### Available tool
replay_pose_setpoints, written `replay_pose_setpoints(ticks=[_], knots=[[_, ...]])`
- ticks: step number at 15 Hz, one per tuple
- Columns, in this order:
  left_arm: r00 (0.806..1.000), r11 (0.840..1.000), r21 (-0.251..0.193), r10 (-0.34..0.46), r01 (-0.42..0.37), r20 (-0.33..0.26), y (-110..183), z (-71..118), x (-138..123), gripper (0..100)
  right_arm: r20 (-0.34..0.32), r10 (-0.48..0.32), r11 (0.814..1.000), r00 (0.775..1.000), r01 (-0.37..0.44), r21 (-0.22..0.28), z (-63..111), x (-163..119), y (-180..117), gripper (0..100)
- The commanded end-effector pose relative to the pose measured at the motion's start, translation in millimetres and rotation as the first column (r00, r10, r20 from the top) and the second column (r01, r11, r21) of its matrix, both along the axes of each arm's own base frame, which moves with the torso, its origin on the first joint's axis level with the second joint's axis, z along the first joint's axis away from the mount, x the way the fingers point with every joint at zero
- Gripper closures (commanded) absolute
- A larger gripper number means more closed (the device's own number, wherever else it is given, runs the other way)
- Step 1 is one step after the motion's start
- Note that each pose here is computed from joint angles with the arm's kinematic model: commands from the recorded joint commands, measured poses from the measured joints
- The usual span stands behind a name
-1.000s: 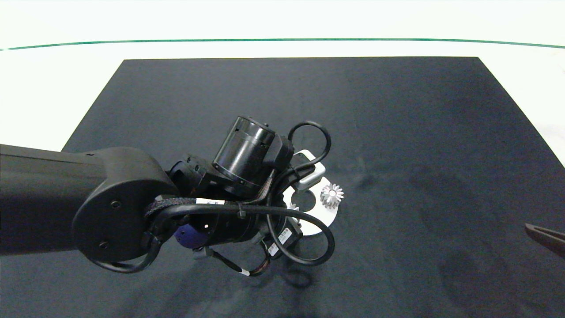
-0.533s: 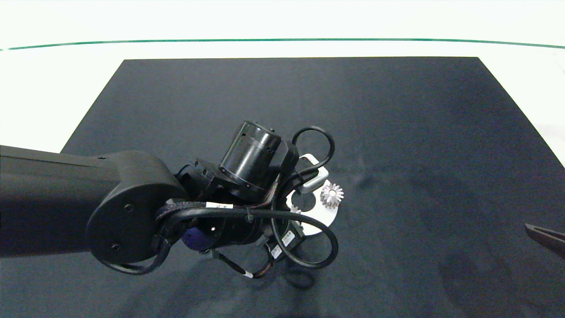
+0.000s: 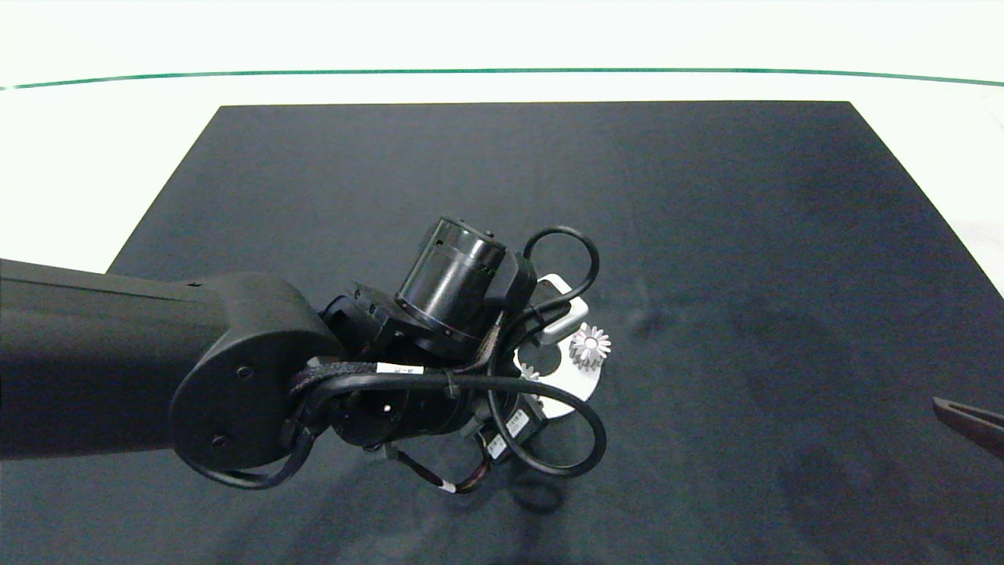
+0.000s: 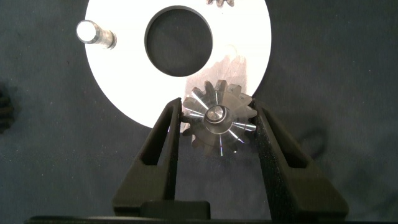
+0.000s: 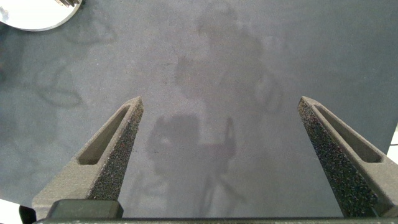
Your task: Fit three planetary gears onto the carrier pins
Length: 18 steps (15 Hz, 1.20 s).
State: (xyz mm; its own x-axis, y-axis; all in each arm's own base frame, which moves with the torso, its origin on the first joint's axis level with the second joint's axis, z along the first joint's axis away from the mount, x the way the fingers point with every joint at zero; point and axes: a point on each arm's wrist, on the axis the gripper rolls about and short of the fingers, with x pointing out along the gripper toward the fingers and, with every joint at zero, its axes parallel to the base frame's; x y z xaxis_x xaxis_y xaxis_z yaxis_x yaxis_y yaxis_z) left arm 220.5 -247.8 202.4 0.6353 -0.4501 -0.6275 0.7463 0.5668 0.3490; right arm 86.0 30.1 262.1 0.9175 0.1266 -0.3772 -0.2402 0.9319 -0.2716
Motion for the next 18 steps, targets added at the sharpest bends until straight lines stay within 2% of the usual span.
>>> replay_pose_setpoints(ticks=[1,7,8,10,12,13,14,15,16,18], knots=[[1.000,1.000,0.005,0.000,0.000,-0.001,0.0,-0.6,0.1,0,-0.001,-0.001,1.000,1.000,0.001,-0.002,-0.1,-0.1,-0.1,0],[1.000,1.000,-0.007,0.001,-0.001,0.007,1.1,3.3,-0.8,0,-0.001,0.000,1.000,1.000,0.000,-0.002,-0.1,-0.1,-0.1,0],[1.000,1.000,-0.031,0.006,-0.005,0.028,1.4,12.7,0.9,0,-0.001,-0.001,1.000,1.000,0.001,-0.002,-0.1,-0.1,-0.1,0],[0.993,0.993,-0.113,0.057,-0.046,0.102,10.5,47.8,13.4,0,-0.001,-0.001,1.000,1.000,0.001,-0.002,-0.1,-0.1,-0.1,0],[0.987,0.987,-0.115,0.123,-0.111,0.100,29.2,80.3,24.8,0,-0.001,0.000,1.000,1.000,0.000,-0.002,-0.1,-0.1,-0.1,0],[0.982,0.981,-0.117,0.168,-0.157,0.091,40.4,93.2,31.7,0,-0.001,0.002,1.000,1.000,-0.002,-0.002,-0.1,-0.2,0.1,0],[0.976,0.971,-0.141,0.204,-0.191,0.082,45.8,101.3,36.2,0,-0.001,0.002,1.000,1.000,-0.002,-0.002,-0.1,-0.2,0.1,0],[0.963,0.953,-0.172,0.263,-0.250,0.055,47.6,100.8,52.2,0,-0.003,0.000,1.000,1.000,0.000,-0.003,-0.5,-0.1,0.1,0],[0.958,0.946,-0.179,0.282,-0.269,0.051,49.9,100.2,57.8,0,-0.004,0.001,1.000,1.000,-0.001,-0.005,-0.9,-0.1,0.1,0],[0.932,0.919,-0.168,0.364,-0.358,0.006,61.4,84.7,82.7,0,-0.003,0.002,1.000,1.000,-0.002,-0.004,-0.8,-0.5,-0.1,0]])
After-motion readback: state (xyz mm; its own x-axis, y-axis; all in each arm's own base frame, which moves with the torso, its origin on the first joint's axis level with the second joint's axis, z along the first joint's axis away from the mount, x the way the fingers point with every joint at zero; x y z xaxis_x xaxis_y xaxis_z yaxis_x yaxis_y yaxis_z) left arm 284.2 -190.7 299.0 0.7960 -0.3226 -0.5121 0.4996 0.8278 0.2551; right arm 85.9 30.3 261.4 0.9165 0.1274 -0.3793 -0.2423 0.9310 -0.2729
